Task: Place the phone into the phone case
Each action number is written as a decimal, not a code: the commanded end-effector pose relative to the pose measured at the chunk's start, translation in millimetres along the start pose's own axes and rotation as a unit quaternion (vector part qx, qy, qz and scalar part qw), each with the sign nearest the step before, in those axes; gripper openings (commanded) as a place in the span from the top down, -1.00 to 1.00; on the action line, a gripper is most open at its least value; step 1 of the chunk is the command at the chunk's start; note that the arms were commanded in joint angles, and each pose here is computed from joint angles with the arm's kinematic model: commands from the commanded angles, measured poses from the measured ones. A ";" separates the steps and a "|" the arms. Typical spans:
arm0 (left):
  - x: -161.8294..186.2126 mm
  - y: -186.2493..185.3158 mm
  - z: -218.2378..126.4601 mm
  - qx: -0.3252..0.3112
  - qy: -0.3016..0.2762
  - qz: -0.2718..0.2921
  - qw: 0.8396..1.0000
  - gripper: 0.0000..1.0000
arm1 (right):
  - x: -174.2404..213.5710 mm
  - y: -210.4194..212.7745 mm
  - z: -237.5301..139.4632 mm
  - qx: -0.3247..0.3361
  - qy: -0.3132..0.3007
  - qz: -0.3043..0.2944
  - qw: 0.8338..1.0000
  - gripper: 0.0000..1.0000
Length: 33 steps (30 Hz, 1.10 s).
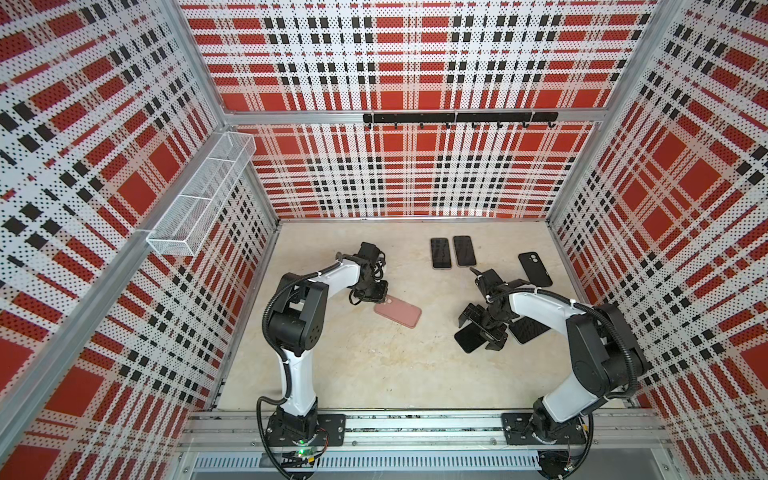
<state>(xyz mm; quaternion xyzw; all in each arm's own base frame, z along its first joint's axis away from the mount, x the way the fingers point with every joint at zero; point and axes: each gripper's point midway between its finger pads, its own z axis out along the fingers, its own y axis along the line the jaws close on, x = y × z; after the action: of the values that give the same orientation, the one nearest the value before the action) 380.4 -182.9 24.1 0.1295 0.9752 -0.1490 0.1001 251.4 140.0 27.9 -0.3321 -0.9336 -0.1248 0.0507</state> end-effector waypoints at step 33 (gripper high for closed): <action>-30.2 16.7 -57.1 0.007 -0.085 -0.027 0.996 0.22 | -9.9 -2.1 15.4 0.097 -0.018 -0.077 0.992 -0.66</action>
<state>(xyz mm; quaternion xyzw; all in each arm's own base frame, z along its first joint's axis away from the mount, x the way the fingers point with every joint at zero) 403.4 -157.7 70.7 0.0926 0.9683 -0.1642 0.1642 249.8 140.7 14.9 -0.2821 -0.9543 -0.0414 0.0896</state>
